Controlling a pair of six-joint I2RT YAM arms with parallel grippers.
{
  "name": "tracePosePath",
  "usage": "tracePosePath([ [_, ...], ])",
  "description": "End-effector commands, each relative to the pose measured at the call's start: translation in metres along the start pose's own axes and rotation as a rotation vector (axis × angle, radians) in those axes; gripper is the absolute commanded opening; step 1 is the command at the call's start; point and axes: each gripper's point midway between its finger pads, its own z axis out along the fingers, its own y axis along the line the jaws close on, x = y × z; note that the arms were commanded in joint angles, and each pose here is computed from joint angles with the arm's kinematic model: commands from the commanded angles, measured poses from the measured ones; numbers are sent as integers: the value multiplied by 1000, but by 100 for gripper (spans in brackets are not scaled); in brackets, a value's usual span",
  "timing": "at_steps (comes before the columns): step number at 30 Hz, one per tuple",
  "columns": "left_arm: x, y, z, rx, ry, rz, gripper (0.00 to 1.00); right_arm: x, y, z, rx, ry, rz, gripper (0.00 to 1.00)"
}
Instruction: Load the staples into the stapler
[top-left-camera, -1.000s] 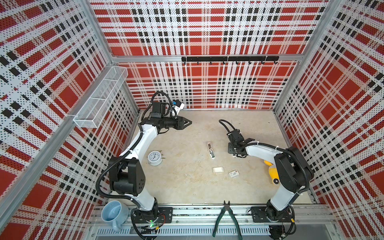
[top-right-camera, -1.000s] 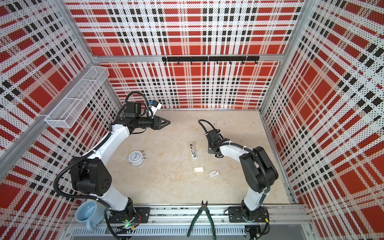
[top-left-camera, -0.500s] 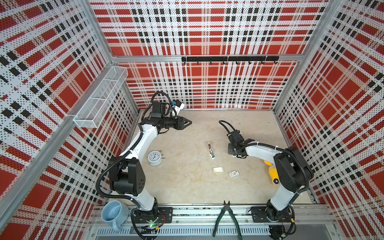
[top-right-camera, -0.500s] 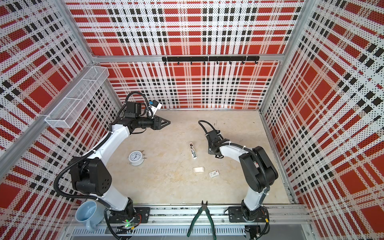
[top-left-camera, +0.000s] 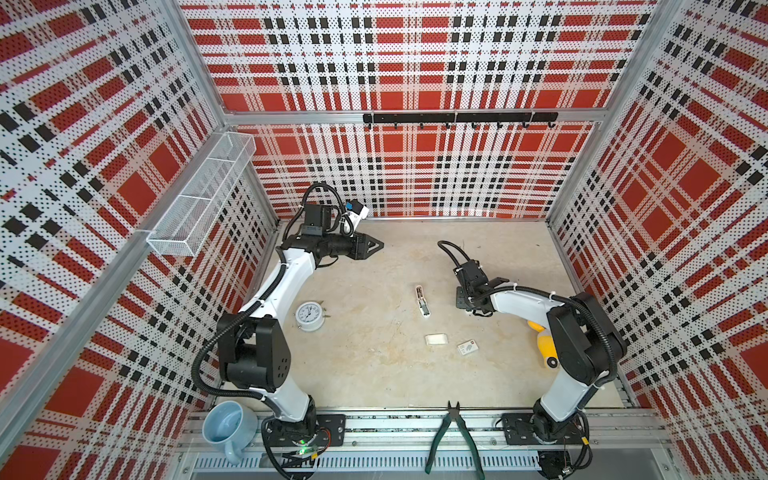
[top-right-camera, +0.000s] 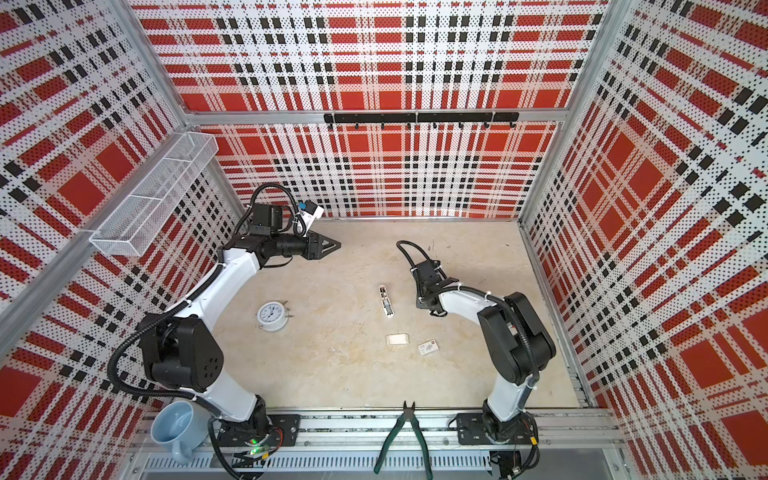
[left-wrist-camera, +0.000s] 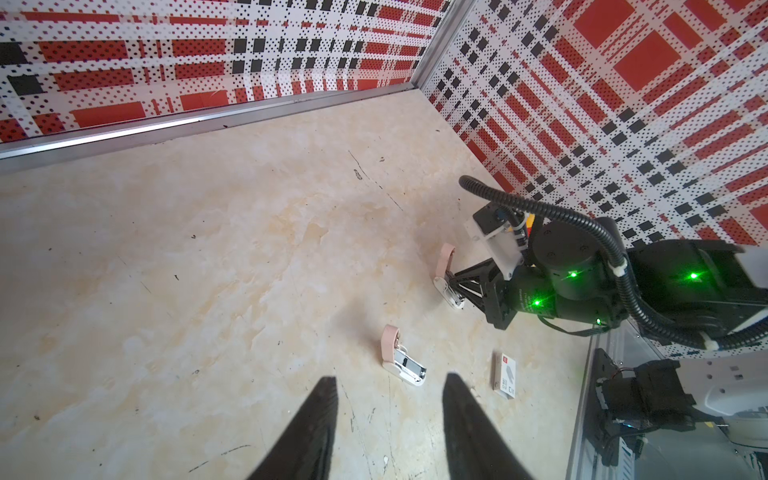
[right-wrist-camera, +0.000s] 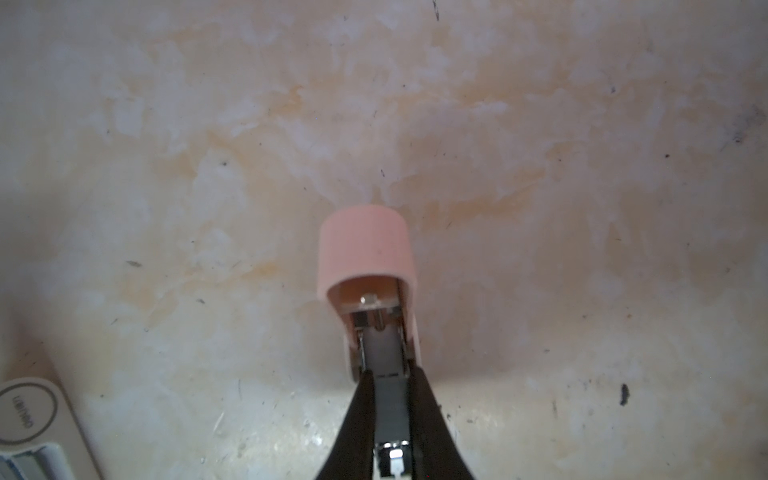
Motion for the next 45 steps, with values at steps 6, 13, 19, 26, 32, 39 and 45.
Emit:
tracePosePath([
  [6, -4, -2, 2, 3, 1, 10, 45, 8, 0, 10, 2, 13, -5, 16],
  [13, -3, -2, 2, 4, 2, 10, 45, 10, 0, 11, -1, 18, -4, 17],
  [19, -5, -3, 2, 5, -1, 14, 45, 8, 0, 8, -3, 11, -4, 18],
  [26, -5, -5, 2, 5, -1, 15, 45, 10, -1, 9, -2, 14, -2, 18],
  [32, -5, -5, 1, 5, -1, 15, 45, 10, -1, 8, -3, 12, 0, 20],
  [39, -5, -5, 2, 6, 0, 16, 45, 7, -3, 4, -2, 3, 1, 23],
  [45, -6, -6, 2, 6, -3, 19, 45, 1, -4, -4, -5, -17, 5, 25],
])
